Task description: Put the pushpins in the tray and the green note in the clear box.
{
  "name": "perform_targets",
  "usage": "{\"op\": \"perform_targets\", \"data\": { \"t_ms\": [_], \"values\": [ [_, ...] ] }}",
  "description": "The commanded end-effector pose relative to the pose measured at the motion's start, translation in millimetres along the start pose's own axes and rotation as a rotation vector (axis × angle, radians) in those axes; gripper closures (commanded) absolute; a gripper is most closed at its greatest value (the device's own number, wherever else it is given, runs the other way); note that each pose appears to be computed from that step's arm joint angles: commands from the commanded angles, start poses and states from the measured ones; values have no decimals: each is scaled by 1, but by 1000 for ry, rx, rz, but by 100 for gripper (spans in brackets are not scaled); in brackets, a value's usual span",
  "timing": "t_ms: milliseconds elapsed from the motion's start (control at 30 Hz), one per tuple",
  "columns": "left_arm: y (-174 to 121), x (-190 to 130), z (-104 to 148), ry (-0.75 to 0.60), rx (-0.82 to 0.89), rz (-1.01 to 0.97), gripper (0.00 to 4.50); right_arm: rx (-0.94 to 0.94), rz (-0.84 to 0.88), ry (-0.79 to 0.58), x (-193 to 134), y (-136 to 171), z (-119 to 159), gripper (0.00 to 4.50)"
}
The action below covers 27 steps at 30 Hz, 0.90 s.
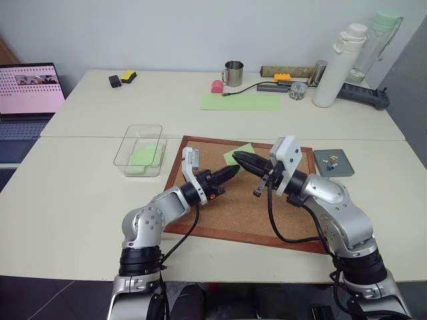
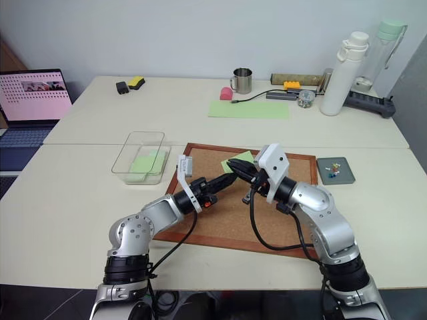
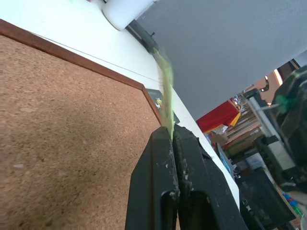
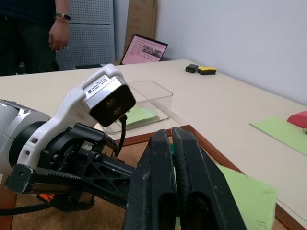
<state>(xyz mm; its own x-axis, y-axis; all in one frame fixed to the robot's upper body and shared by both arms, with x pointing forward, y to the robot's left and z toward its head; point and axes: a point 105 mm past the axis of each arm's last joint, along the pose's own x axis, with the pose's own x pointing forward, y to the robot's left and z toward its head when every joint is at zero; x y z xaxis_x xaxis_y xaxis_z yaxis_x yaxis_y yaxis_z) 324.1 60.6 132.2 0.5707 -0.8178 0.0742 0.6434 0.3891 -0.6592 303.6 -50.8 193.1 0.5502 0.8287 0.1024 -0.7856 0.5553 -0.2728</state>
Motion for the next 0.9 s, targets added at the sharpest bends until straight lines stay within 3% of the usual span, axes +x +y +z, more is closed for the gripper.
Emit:
{"op": "perform_targets", "data": {
  "t_ms": [33,167,300,533,700,900],
  "values": [
    [-2,-1,1,16,34,-3,447,-20,-42,-43,-8,-6,14,450],
    [4,-7,8,31,161,30,447,-24,-138,-19,-25,-24,12,450],
    [-12,-8,11,176,608,-42,447,-16,-307,65,-58,-56,1,450],
    [-51,8,10,268,1014,-296,447,63,-584,252,-114,-111,-29,450],
    [-67,17,8,291,1149,-407,447,127,-716,331,-141,-139,-47,450],
    [-67,25,9,290,1192,-434,447,208,-786,353,-156,-162,-64,450]
  ]
}}
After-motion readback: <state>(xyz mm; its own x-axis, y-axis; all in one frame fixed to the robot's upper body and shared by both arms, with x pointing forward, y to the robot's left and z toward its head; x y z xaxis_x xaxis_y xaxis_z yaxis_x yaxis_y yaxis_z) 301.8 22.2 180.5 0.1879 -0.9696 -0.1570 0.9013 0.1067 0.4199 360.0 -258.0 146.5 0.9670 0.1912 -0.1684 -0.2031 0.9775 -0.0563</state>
